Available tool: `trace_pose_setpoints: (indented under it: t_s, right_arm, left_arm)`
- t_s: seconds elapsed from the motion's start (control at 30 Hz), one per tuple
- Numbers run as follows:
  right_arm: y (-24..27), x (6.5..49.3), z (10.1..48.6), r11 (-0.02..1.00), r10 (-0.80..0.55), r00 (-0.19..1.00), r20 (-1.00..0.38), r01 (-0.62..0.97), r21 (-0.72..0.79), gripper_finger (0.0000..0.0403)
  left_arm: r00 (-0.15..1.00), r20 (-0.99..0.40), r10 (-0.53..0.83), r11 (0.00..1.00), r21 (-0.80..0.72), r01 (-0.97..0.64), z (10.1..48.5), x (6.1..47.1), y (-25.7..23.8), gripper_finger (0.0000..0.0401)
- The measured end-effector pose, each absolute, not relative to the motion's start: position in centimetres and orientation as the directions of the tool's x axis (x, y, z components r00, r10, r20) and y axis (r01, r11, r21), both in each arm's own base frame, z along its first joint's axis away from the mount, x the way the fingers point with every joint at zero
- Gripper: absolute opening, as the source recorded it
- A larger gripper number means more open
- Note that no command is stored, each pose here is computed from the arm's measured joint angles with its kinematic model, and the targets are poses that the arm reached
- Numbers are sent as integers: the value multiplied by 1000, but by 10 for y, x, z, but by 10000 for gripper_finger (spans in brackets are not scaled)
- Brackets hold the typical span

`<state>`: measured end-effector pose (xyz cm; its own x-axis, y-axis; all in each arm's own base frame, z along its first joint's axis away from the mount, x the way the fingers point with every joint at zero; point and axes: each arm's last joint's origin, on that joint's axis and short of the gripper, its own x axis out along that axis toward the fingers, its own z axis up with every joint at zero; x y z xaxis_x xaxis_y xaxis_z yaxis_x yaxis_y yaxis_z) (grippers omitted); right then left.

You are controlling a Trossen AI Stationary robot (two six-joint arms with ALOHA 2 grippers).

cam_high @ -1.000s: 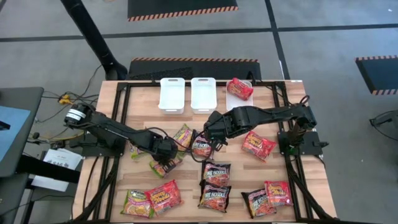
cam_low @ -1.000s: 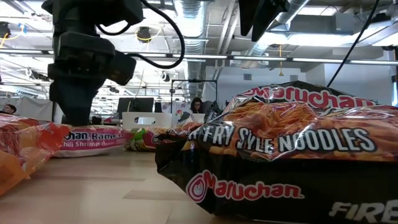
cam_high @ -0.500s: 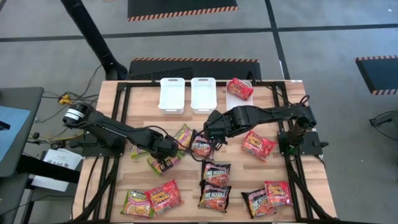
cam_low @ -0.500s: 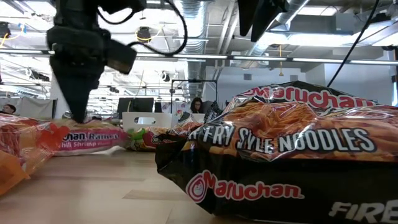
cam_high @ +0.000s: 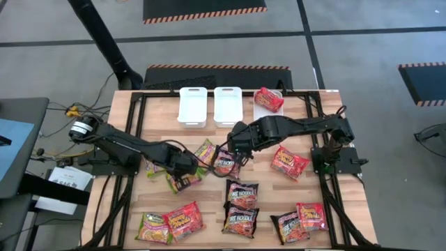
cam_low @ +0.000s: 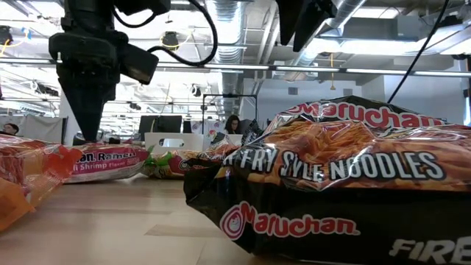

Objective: Sort Maruchan noodles
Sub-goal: Put the green noodle pack into the left white bin

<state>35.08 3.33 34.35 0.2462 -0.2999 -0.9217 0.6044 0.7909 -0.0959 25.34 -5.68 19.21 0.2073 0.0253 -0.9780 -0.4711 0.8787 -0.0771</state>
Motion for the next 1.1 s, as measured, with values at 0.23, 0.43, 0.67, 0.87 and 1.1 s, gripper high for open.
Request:
trace_pose_setpoints:
  t_s: [0.23,0.43,0.67,0.87,1.1]
  right_arm:
    - [35,351,343,810,-255,249,-934,582,-66,234]
    - [35,353,344,807,-251,271,-929,588,-47,234]
    - [35,353,344,807,-251,271,-929,588,-47,234]
    - [35,353,344,807,-252,271,-929,588,-47,234]
    - [35,353,344,807,-252,270,-929,588,-48,234]
  left_arm:
    - [173,-983,-66,874,-141,-466,192,253,-50,5]
    - [161,-973,-163,869,-219,-445,193,255,-38,51]
    - [159,-952,-261,826,-305,-475,193,257,-27,130]
    - [185,-949,-254,813,-313,-491,194,259,-20,174]
    - [270,-938,-219,804,-330,-495,196,267,-26,185]
